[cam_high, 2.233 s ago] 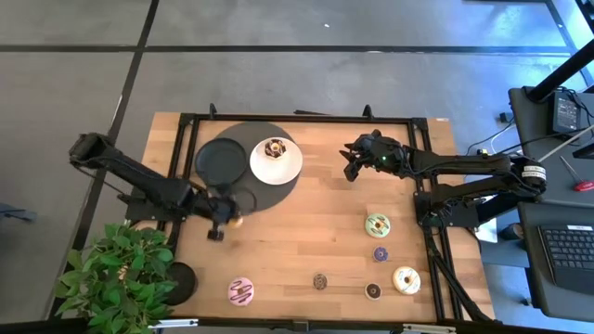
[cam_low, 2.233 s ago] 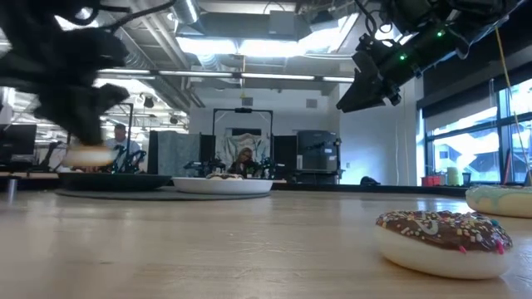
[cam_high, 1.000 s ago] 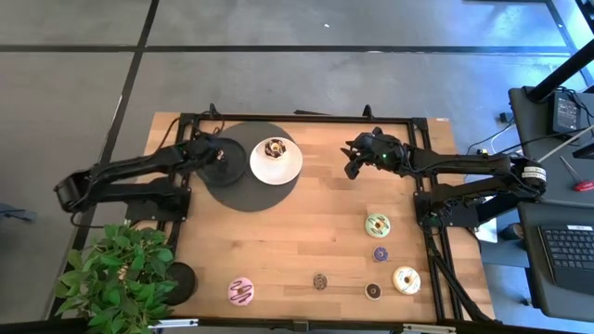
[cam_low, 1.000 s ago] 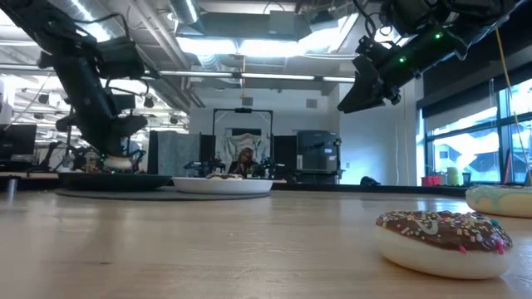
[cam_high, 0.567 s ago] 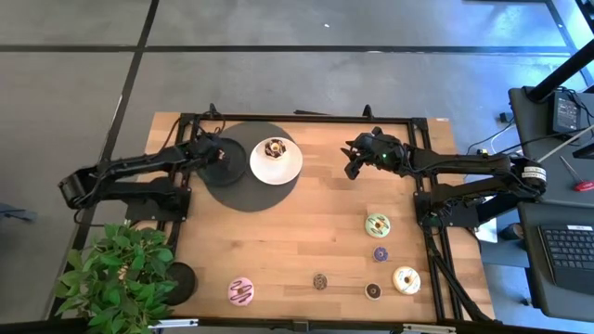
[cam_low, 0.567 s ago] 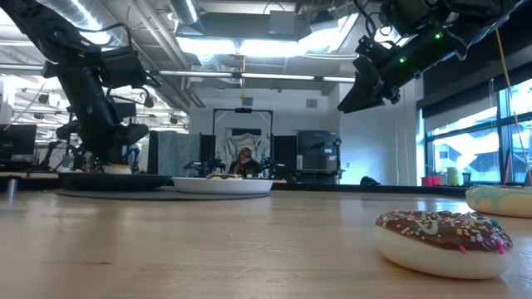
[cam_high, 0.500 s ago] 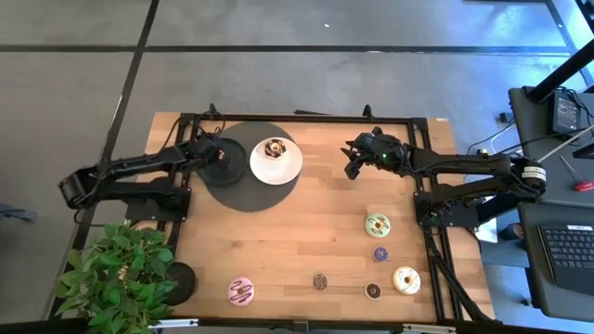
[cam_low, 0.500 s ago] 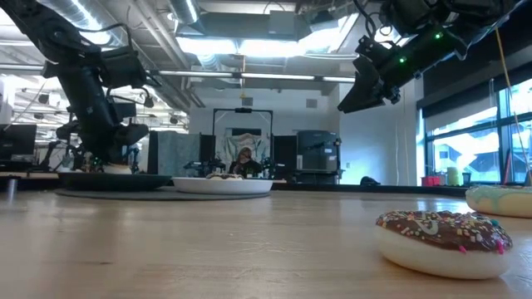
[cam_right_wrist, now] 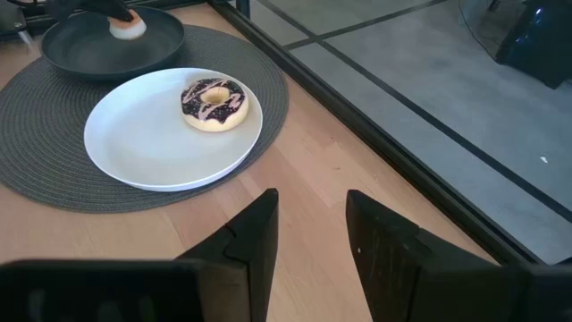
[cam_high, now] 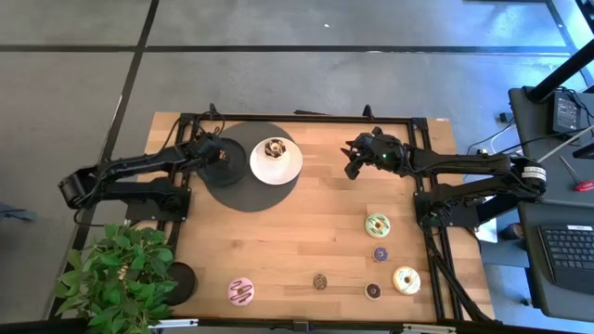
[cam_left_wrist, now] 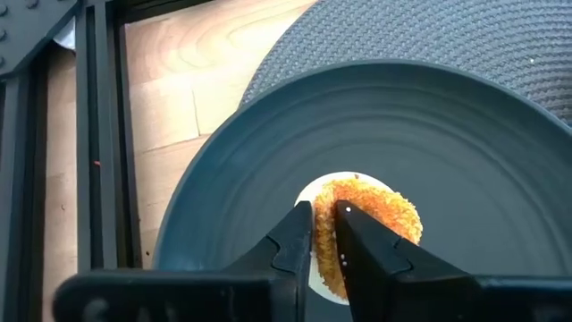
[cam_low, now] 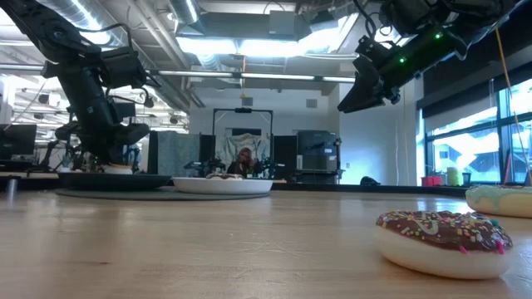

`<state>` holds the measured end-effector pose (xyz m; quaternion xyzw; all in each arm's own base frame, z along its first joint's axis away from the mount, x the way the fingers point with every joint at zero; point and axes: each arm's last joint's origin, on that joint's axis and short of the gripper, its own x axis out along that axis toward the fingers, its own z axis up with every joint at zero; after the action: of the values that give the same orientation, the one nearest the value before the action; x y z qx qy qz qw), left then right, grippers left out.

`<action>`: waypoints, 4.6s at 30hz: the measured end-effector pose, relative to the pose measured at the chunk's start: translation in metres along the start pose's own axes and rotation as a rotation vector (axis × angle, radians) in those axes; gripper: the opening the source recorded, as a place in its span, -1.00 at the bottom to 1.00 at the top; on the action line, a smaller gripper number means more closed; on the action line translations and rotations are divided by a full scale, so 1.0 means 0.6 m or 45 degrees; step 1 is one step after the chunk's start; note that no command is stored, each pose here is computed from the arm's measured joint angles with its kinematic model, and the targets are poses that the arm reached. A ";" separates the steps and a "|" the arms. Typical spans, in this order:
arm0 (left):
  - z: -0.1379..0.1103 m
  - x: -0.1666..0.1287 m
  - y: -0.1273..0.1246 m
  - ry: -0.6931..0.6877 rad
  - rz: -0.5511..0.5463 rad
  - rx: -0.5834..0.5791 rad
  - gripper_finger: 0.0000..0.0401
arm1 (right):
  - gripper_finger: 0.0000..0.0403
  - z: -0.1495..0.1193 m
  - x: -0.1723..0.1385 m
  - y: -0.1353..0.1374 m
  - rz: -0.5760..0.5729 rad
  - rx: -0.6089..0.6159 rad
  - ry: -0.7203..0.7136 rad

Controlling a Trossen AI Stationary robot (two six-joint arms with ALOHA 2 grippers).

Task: Pick & Place donuts
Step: Put the small orange donut on the black plate, then put the big purple donut on the white plate

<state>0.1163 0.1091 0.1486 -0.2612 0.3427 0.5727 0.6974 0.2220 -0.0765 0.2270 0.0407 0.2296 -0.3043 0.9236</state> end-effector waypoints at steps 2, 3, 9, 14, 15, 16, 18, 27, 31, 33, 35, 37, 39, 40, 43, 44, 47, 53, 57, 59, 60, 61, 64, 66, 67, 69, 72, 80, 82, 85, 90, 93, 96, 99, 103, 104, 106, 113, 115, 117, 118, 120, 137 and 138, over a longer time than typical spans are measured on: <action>0.000 0.000 0.000 0.000 0.000 -0.031 -0.69 | -0.33 0.000 0.000 0.000 0.000 0.000 0.000; 0.000 0.000 0.000 0.000 0.000 -0.038 -0.66 | -0.33 0.000 0.000 0.000 0.000 0.000 0.000; 0.000 0.000 0.000 0.000 0.001 -0.038 -0.52 | -0.33 0.000 0.000 0.000 0.000 0.000 0.000; 0.005 -0.003 -0.001 -0.019 0.015 -0.017 -0.40 | -0.33 0.000 0.000 0.000 0.000 0.000 0.000; 0.012 -0.007 -0.002 -0.041 0.015 -0.002 -0.38 | -0.33 0.000 0.000 0.000 0.000 0.000 0.001; 0.021 -0.013 -0.005 -0.070 0.002 0.010 -0.36 | -0.33 0.000 0.000 0.000 0.000 0.000 0.000; 0.040 -0.028 -0.014 -0.139 -0.063 0.074 -0.34 | -0.33 0.000 0.000 0.000 0.000 0.000 0.000; 0.044 -0.088 -0.101 -0.255 -0.996 0.647 -0.34 | -0.33 0.000 0.000 0.000 0.000 0.001 0.000; 0.005 -0.107 -0.135 -0.136 -1.227 0.815 -0.31 | -0.33 0.000 0.000 0.000 0.000 0.001 0.000; -0.017 -0.114 -0.151 -0.044 -1.291 0.834 -0.30 | -0.33 0.000 0.000 0.000 0.000 0.002 0.001; -0.043 -0.121 -0.168 0.024 -1.336 0.893 -0.29 | -0.33 0.000 0.000 0.000 0.000 0.007 0.001; -0.070 -0.130 -0.188 0.045 -1.403 0.993 -0.29 | -0.33 0.000 0.000 0.000 0.000 0.007 0.000; -0.097 -0.140 -0.210 0.024 -1.491 1.095 -0.29 | -0.33 0.000 0.000 0.000 0.000 0.006 0.000; -0.111 -0.146 -0.219 0.012 -1.535 1.147 -0.30 | -0.33 0.000 0.000 0.000 0.000 0.008 0.001; -0.157 -0.158 -0.238 0.010 -1.631 1.312 -0.31 | -0.33 0.000 0.000 0.000 0.000 0.017 0.000; -0.172 -0.162 -0.241 0.023 -1.655 1.357 -0.30 | -0.33 0.000 0.000 0.000 0.000 0.027 0.000; -0.210 -0.176 -0.246 0.087 -1.719 1.412 -0.29 | -0.33 0.000 0.000 0.000 0.000 0.039 0.000; -0.257 -0.218 -0.252 0.155 -1.891 1.361 -0.30 | -0.33 0.000 0.000 0.000 0.000 0.038 0.000; -0.284 -0.232 -0.247 0.098 -1.964 1.506 -0.31 | -0.33 0.000 0.000 0.000 0.000 0.039 0.000; -0.296 -0.232 -0.245 0.105 -1.963 1.550 -0.32 | -0.33 0.000 0.000 0.000 0.000 0.040 0.000; -0.301 -0.230 -0.244 0.109 -1.947 1.564 -0.32 | -0.33 0.000 0.000 0.000 0.000 0.040 0.000; -0.306 -0.228 -0.245 0.106 -1.927 1.568 -0.32 | -0.33 0.000 0.000 0.000 0.000 0.040 0.000; -0.320 -0.220 -0.247 0.101 -1.886 1.581 -0.30 | -0.33 0.000 0.000 0.000 0.000 0.042 -0.001; -0.328 -0.217 -0.250 0.108 -1.895 1.587 -0.30 | -0.33 0.000 0.000 0.000 0.000 0.041 0.000; -0.330 -0.217 -0.252 0.106 -1.908 1.583 -0.30 | -0.33 0.000 0.000 0.000 0.000 0.040 0.000; -0.335 -0.216 -0.253 0.100 -1.924 1.581 -0.30 | -0.33 0.000 0.000 0.000 0.000 0.040 0.000; -0.341 -0.215 -0.255 0.104 -1.932 1.580 -0.31 | -0.33 0.000 0.000 0.000 0.000 0.039 0.000; -0.357 -0.210 -0.252 0.272 -1.869 1.464 -0.30 | -0.33 0.000 0.000 0.000 0.000 0.039 0.000; -0.357 -0.210 -0.252 0.306 -1.855 1.425 -0.30 | -0.33 0.000 0.000 0.000 0.000 0.038 0.000; -0.357 -0.210 -0.252 0.336 -1.844 1.391 -0.31 | -0.33 0.000 0.000 0.000 0.000 0.038 0.000; -0.357 -0.210 -0.252 0.349 -1.839 1.378 -0.32 | -0.33 0.000 0.000 0.000 0.000 0.036 0.000; -0.357 -0.210 -0.252 0.334 -1.846 1.397 -0.31 | -0.33 0.000 0.000 0.000 0.000 0.034 0.000; -0.357 -0.211 -0.252 0.330 -1.850 1.405 -0.33 | -0.33 0.000 0.000 0.000 0.000 0.035 0.000; -0.357 -0.211 -0.252 0.329 -1.851 1.407 -0.40 | -0.33 0.000 0.000 0.000 -0.001 0.035 0.000; -0.357 -0.211 -0.252 0.340 -1.850 1.399 -0.55 | -0.33 0.000 0.000 0.000 0.000 0.031 0.000; -0.357 -0.211 -0.252 0.346 -1.848 1.393 -0.59 | -0.33 0.000 0.000 0.000 0.000 0.028 0.000; -0.356 -0.209 -0.253 0.363 -1.839 1.369 -0.67 | -0.33 0.000 0.000 0.000 0.000 0.013 0.000; -0.317 -0.211 -0.266 0.363 -1.860 1.161 -0.88 | -0.33 0.000 0.000 0.000 0.000 0.001 0.000; -0.291 -0.210 -0.272 0.341 -1.881 1.090 -0.91 | -0.33 0.000 0.000 0.000 -0.001 0.000 0.000; -0.260 -0.208 -0.277 0.296 -1.891 1.007 -0.91 | -0.33 0.000 0.000 0.000 -0.001 0.000 0.000; -0.243 -0.205 -0.279 0.259 -1.886 0.958 -0.91 | -0.33 0.000 0.000 0.000 0.000 0.000 0.000; -0.206 -0.196 -0.282 0.157 -1.832 0.844 -0.90 | -0.33 0.000 0.000 0.000 0.000 0.000 0.000; -0.001 -0.037 -0.223 -0.245 -0.997 0.269 -0.92 | -0.33 0.000 0.000 0.000 0.000 -0.129 -0.002; 0.004 -0.032 -0.220 -0.251 -0.983 0.253 -0.92 | -0.33 0.000 0.000 0.000 0.000 -0.130 -0.002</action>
<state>0.2436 0.0713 0.1613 -0.2459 0.2047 0.2552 0.9124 0.2220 -0.0764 0.2271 -0.0067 0.2441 -0.2923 0.9246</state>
